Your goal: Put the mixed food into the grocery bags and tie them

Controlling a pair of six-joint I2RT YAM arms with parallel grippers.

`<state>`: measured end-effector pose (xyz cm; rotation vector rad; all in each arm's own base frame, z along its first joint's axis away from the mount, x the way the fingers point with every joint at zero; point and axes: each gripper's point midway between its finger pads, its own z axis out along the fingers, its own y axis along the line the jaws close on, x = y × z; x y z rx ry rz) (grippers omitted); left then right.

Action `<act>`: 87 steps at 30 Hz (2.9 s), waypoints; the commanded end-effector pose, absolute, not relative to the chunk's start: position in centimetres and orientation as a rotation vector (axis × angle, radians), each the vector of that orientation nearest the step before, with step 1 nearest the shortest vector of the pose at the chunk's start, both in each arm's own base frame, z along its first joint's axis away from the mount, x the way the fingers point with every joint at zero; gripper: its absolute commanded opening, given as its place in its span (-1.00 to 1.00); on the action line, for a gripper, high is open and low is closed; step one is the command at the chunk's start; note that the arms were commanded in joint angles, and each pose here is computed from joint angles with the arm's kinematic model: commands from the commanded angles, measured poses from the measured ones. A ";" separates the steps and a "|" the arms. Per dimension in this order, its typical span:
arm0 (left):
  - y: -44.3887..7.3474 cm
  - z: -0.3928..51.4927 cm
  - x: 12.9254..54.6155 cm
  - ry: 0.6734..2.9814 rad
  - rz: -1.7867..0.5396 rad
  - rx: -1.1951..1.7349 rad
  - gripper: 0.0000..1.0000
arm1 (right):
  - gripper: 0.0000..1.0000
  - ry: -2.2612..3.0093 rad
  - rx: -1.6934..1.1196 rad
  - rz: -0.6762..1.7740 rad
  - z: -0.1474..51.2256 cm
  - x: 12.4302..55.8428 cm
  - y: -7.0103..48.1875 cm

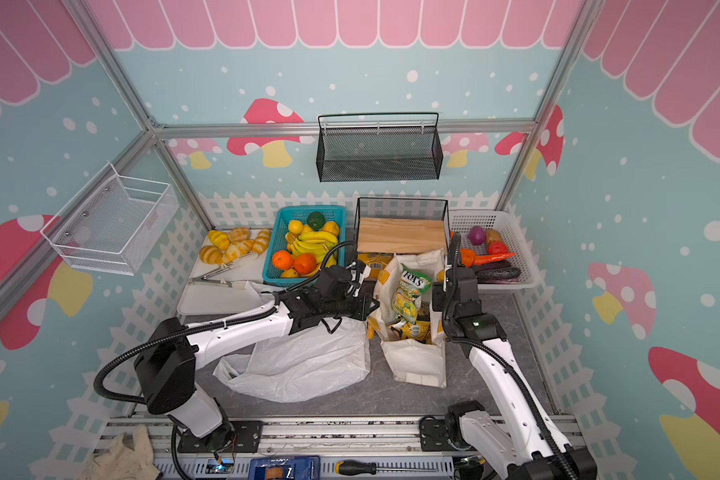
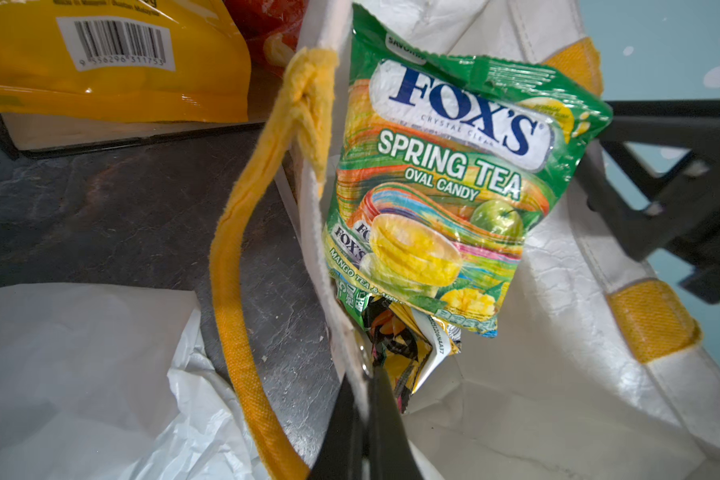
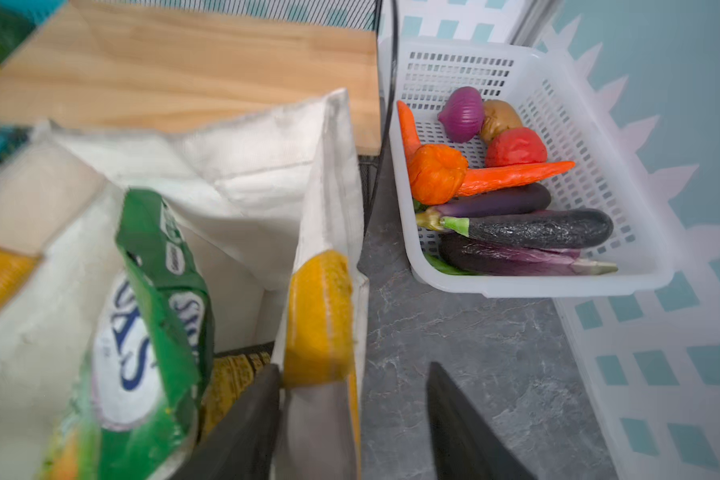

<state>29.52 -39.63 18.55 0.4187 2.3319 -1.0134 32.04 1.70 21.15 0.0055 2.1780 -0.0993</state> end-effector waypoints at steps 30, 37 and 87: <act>-39.9 23.1 27.6 2.218 -1.205 0.379 -1.00 | -1.00 2.076 -0.221 0.218 24.3 34.1 6.0; -38.8 22.4 28.5 2.238 -1.136 0.361 -1.00 | -1.00 2.084 -0.210 0.209 24.2 33.3 5.7; -13.7 25.0 36.1 2.032 -0.747 -0.316 0.42 | 0.21 1.868 -0.144 0.118 28.8 35.7 4.7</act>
